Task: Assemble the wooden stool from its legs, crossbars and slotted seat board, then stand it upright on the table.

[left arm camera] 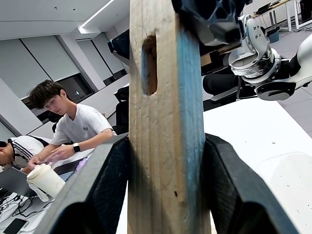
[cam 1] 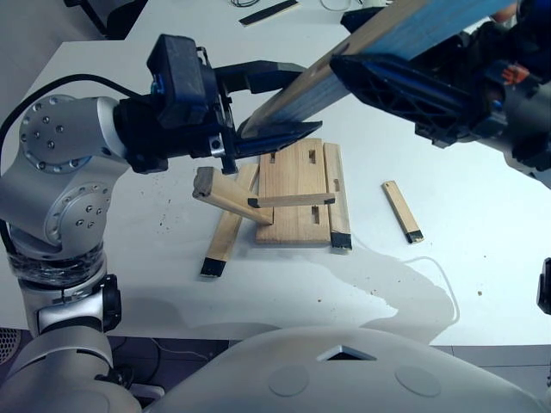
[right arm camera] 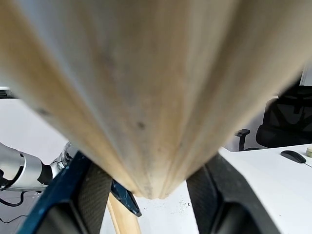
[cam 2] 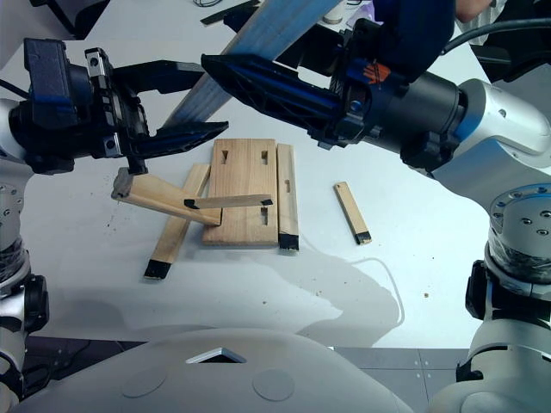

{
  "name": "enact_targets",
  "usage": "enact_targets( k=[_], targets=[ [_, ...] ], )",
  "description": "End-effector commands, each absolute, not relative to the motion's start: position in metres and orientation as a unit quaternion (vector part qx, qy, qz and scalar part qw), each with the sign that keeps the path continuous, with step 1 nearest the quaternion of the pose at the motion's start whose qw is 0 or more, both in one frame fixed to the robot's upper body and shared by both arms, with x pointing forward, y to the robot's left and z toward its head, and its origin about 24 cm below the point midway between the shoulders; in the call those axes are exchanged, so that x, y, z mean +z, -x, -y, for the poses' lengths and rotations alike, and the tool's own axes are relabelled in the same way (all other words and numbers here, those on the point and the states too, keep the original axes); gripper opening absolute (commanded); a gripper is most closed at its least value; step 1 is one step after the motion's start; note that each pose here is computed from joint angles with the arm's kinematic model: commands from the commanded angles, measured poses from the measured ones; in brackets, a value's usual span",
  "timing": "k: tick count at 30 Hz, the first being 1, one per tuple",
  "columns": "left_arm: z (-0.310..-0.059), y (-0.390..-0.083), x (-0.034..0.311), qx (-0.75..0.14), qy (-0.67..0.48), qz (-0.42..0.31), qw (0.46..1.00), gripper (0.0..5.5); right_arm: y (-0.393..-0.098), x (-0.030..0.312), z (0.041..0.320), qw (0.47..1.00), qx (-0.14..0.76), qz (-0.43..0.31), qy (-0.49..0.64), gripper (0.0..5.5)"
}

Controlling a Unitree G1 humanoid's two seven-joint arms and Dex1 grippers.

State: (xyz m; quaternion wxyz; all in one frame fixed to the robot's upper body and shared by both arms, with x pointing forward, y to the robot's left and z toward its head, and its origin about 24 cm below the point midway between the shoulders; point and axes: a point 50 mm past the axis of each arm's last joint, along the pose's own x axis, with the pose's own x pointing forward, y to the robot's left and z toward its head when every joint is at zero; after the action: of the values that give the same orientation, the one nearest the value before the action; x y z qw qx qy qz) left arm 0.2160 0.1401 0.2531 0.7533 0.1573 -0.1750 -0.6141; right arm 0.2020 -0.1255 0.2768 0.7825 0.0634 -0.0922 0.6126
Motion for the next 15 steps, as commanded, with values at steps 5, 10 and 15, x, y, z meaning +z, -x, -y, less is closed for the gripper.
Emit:
enact_targets(
  k=[5, 10, 15],
  targets=[
    [-0.139, -0.227, 0.251, -0.591, -0.139, 0.147, 0.781, 2.12, -0.203, 0.274, 0.127, 0.790, 0.603, 0.102, -0.043, 2.06],
    [-0.148, -0.235, 0.241, -0.570, -0.127, 0.114, 0.804, 2.64, -0.212, 0.280, 0.140, 0.816, 0.566, 0.119, -0.001, 2.06],
    [-0.158, -0.242, 0.226, -0.550, -0.132, 0.089, 0.820, 3.36, -0.223, 0.272, 0.163, 0.844, 0.522, 0.104, 0.068, 2.06]
  ],
)
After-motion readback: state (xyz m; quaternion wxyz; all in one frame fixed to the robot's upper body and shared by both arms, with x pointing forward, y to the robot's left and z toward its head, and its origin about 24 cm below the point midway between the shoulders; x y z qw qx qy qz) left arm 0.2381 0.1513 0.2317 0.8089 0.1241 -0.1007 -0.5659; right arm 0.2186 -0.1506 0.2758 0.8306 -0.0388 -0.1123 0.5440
